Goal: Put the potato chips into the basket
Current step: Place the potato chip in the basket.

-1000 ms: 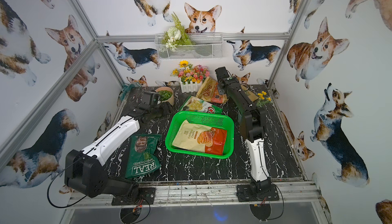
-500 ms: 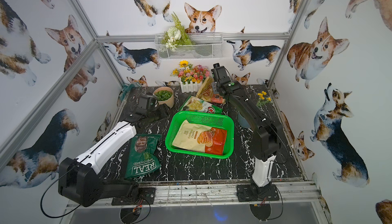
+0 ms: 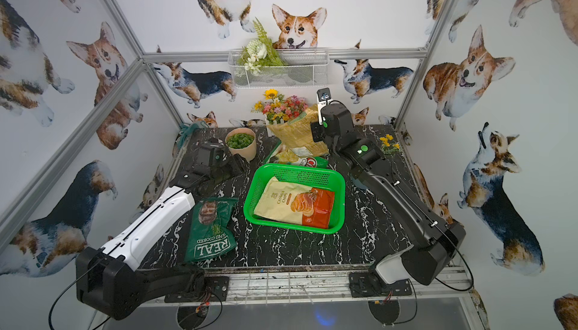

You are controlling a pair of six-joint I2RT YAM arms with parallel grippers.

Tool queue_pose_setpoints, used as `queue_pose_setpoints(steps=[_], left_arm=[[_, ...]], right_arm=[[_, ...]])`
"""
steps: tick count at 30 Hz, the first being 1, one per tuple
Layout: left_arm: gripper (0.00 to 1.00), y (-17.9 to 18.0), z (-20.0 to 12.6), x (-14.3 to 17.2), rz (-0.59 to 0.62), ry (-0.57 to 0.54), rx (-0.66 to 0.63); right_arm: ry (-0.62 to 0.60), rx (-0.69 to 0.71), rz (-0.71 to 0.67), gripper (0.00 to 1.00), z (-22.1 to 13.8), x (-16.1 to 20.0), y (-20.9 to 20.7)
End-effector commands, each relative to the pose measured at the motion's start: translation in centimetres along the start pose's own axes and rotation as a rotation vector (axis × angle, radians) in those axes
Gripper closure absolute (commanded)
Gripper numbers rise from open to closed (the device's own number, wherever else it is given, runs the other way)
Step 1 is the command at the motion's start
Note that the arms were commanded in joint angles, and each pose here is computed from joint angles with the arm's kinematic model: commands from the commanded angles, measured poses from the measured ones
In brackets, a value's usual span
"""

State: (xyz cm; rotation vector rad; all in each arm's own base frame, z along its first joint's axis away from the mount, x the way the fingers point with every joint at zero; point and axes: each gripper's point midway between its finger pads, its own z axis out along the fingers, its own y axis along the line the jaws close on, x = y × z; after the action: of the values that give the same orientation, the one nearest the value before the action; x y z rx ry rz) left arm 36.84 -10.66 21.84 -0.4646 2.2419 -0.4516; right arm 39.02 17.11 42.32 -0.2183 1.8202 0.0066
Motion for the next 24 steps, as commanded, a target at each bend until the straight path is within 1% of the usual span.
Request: queue_pose_setpoints(steps=[1,4,7,9,12,14,18,20,24], left_arm=[[0.29,0.0,-0.4,-0.9,0.013,-0.038,-0.003],[0.29,0.2,-0.6,-1.7,0.045,-0.071,-0.018],[0.28,1.1,-0.6,-2.6,0.103,-0.107,-0.077],[0.28,1.5,-0.7,-3.6,0.147,-0.121,-0.12],[0.28,1.4,-0.8,-4.8,0.208,-0.137,-0.145],[0.28,1.0,-0.8,-5.4,0.231,-0.145,-0.148],[0.28,0.6,-1.0,-5.8,0.221,-0.16,-0.13],[0.28,0.5,-0.9,-5.6,0.205,-0.159,-0.113],[0.28,1.1,-0.9,-4.9,0.202,-0.151,-0.12]], right_arm=[[0.038,-0.001,0.044,1.0,-2.5,0.2,-0.4],[0.117,-0.064,0.121,1.0,-5.0,1.3,-0.1],[0.214,-0.103,0.178,1.0,-7.0,2.9,-0.1],[0.297,-0.097,0.199,1.0,-7.8,4.5,-0.3],[0.447,-0.055,0.222,1.0,-8.7,7.9,-0.7],[0.508,-0.033,0.263,1.0,-9.2,9.4,-0.8],[0.57,-0.052,0.4,1.0,-9.4,11.5,0.4],[0.577,-0.082,0.501,1.0,-9.5,11.9,1.3],[0.53,-0.142,0.752,1.0,-9.9,11.2,2.5]])
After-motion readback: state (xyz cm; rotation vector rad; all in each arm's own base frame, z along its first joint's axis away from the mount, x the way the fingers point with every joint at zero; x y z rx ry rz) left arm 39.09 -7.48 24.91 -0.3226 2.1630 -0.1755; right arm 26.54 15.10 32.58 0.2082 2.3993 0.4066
